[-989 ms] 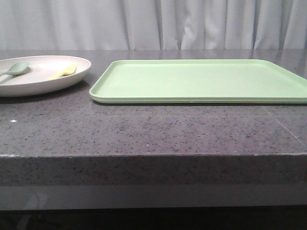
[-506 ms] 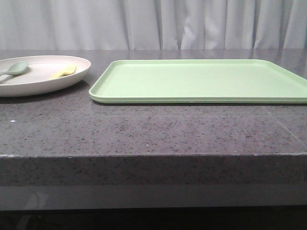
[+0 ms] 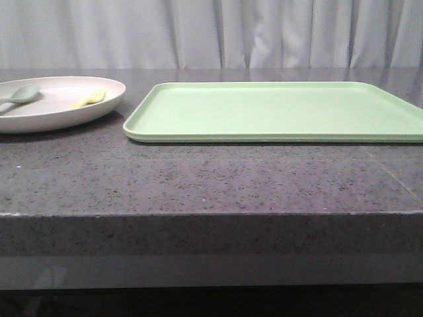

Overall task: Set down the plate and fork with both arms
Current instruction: 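Lower the left gripper to the cream plate rim and grasp it, then lift the plate with the left gripper and carry it over the tray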

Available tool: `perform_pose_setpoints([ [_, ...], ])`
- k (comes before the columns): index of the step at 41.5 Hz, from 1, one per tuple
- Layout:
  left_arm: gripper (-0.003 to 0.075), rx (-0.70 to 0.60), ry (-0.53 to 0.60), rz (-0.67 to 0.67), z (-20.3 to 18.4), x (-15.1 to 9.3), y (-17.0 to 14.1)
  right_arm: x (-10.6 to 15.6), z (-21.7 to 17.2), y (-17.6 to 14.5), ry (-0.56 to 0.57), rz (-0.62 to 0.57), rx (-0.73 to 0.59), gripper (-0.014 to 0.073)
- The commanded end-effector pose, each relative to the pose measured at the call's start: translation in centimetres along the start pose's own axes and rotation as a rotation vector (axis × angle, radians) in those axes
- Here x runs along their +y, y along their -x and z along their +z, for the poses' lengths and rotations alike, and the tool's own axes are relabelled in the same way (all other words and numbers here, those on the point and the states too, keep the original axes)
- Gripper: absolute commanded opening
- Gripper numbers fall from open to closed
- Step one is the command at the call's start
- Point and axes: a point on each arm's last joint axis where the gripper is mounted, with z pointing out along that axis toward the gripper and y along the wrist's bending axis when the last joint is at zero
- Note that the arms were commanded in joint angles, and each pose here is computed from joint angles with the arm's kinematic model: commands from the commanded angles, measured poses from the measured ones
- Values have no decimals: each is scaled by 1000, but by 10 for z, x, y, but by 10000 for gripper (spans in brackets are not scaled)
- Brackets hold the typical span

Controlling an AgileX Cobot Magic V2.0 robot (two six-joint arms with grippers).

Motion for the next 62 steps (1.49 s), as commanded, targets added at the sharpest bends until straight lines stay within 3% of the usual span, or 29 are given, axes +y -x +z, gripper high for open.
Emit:
perform_pose_setpoints([
  [1, 104, -96, -32, 15, -22, -16, 14, 0, -4, 16, 1, -19, -100, 521],
  [8, -14, -99, -32, 15, -22, -16, 15, 0, -4, 16, 1, -19, -100, 521],
  [22, -20, -97, -133, 3, -39, -42, 27, 0, -4, 16, 1, -19, -99, 521],
  [36, -20, -128, -164, 7, -43, -112, 37, 0, -4, 16, 1, -19, -99, 521],
  [48, -20, -125, -220, 45, -12, -186, 16, 0, -4, 16, 1, -19, -99, 521],
  [62, -20, -104, -243, 37, 41, -240, -18, 0, -4, 16, 1, -19, -99, 521],
])
